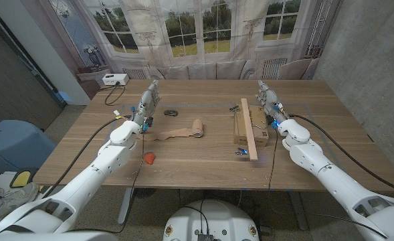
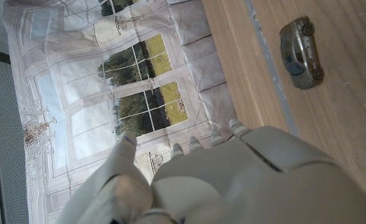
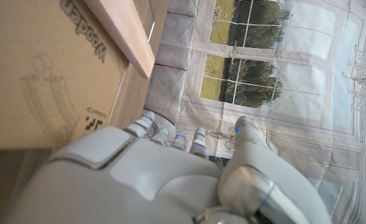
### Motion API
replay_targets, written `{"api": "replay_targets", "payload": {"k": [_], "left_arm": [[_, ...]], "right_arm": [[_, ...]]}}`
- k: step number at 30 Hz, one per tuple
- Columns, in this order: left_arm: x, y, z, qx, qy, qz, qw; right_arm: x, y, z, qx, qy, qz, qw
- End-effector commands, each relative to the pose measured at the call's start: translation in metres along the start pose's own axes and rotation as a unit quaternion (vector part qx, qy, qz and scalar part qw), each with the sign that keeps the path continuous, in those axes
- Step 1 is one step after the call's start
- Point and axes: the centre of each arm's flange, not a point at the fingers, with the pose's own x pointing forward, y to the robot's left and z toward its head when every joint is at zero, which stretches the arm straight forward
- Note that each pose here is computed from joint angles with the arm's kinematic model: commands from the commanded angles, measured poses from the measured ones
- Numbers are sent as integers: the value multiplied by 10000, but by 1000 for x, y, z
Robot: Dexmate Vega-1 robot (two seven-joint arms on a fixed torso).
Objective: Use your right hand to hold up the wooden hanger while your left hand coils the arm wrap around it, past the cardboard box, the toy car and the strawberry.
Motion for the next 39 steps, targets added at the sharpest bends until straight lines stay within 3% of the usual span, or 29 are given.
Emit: {"api": "replay_targets", "payload": {"k": [1, 7, 13, 19, 39], "left_arm": [[8, 10, 7, 171, -34, -148, 9997], [10, 8, 10, 258, -53, -294, 9992], [10, 5, 13, 299, -139, -325, 9989], [11, 1, 12, 307, -107, -399, 9987], [14, -12, 14, 347, -117, -475, 9982]], "right_arm": [[11, 21, -10, 71, -91, -53, 9999], [5, 21, -3, -31, -232, -103, 9997], [-2, 19, 13, -376, -330, -105, 9987], [-9, 20, 27, -916, -251, -66, 9955], [-44, 23, 56, -2364, -69, -98, 9716]]}}
